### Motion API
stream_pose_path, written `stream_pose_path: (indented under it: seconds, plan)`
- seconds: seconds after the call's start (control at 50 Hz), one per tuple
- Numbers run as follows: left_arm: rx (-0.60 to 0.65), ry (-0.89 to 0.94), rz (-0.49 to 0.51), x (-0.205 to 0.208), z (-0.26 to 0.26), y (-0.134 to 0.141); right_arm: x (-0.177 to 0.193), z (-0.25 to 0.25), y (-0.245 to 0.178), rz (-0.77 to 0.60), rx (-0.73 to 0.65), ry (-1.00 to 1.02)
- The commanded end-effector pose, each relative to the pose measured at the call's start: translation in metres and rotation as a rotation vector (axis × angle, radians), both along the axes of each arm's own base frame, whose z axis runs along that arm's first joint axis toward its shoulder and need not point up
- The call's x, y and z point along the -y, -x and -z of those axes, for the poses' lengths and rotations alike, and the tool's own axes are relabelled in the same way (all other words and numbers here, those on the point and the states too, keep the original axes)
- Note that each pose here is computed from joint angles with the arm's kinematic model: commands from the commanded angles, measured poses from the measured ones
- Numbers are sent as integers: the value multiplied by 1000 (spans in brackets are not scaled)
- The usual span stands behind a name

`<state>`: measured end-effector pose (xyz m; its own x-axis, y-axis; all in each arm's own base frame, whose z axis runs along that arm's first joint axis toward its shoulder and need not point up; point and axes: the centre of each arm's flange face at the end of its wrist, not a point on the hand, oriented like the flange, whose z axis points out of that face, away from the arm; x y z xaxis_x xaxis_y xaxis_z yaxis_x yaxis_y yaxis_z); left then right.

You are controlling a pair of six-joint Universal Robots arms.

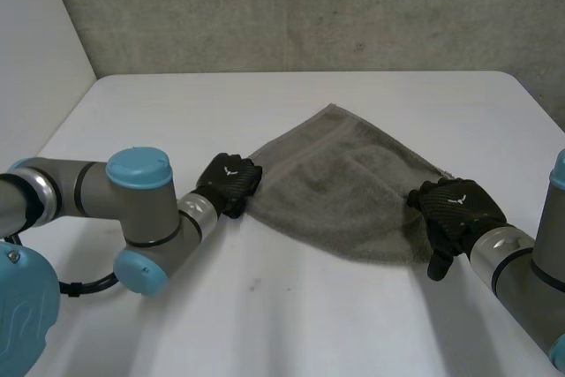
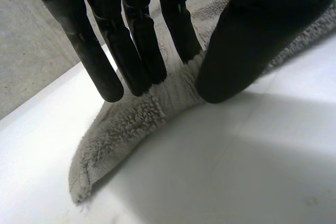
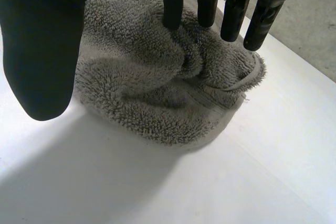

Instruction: Fold the towel.

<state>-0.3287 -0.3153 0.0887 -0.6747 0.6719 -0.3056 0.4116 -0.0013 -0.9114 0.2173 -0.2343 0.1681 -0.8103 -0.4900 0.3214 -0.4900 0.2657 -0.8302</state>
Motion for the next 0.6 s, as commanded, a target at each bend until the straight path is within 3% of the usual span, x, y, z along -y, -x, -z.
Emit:
stream_pose_path:
  seconds: [0.02, 0.18, 0.34, 0.5, 0.6]
  plan:
    - [31, 14, 10, 1, 5, 0, 1, -1, 0, 2, 1, 4]
    - [43, 98, 3, 5, -16, 1, 5, -5, 1, 12, 6, 20]
    - [-68, 318, -110, -4, -119, -14, 17, -20, 13, 60, 3, 52]
    - [-86, 356, -124, -29, -152, -30, 22, -47, 47, 153, -15, -25]
    - [-81, 349, -125, -45, -157, -39, 12, -39, 45, 28, -16, -111]
